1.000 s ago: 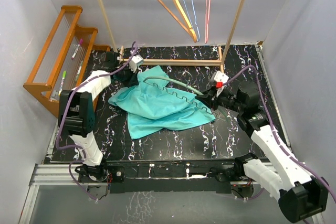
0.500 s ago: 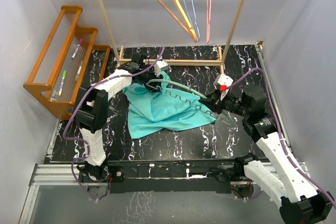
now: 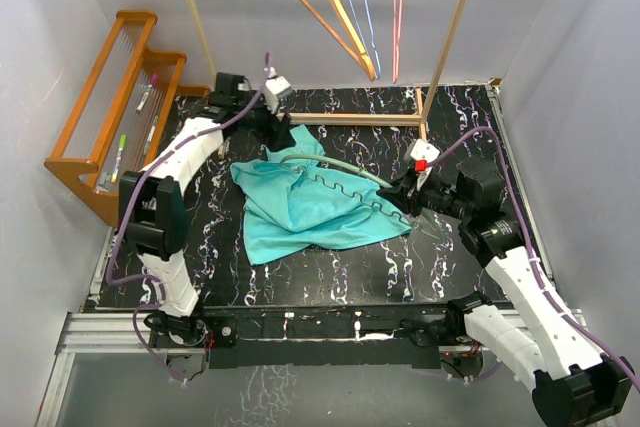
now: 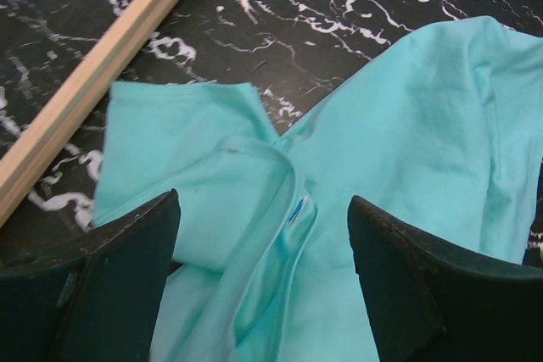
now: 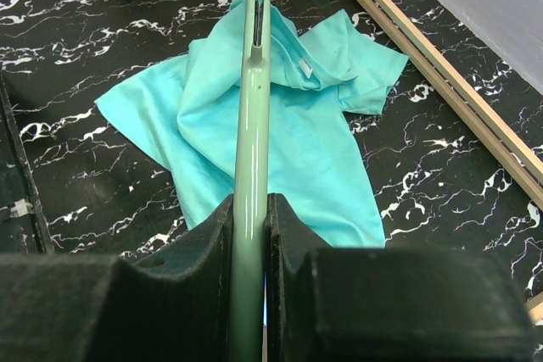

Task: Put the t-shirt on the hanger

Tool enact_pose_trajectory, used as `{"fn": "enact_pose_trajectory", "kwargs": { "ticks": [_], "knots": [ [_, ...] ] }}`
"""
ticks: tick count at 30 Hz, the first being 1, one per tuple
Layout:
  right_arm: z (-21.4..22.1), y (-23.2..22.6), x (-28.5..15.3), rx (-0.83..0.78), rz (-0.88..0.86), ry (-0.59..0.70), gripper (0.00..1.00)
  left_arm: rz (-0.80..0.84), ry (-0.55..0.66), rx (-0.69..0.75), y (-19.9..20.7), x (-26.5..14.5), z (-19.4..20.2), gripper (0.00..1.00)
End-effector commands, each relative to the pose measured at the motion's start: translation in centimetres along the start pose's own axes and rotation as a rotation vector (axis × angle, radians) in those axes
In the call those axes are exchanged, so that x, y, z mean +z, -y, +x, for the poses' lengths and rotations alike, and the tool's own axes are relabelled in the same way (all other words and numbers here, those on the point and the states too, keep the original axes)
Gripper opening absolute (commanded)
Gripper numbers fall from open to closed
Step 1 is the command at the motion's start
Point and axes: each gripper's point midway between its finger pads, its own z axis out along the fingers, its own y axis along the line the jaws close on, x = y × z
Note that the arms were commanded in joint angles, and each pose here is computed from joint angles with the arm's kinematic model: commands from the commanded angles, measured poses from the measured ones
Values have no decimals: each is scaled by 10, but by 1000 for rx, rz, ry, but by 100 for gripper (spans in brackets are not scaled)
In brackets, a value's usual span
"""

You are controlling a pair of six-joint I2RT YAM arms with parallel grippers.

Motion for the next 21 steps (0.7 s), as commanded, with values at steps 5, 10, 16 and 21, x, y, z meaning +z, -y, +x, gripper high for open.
{"fn": "enact_pose_trajectory", "kwargs": {
  "ticks": [5,10,16,21],
  "knots": [
    [-42,8,0,-100,3,97,8,117,67,39,-12,-98,18,73],
    [-38,10,3,-90,-1,86,8,210,8,49,-16,-113,62,72],
    [-35,12,5,-79,7,74,8,286,-17,70,-24,-114,96,71],
    [-34,15,6,-71,14,66,8,189,-32,121,-49,-98,113,70]
  ]
}}
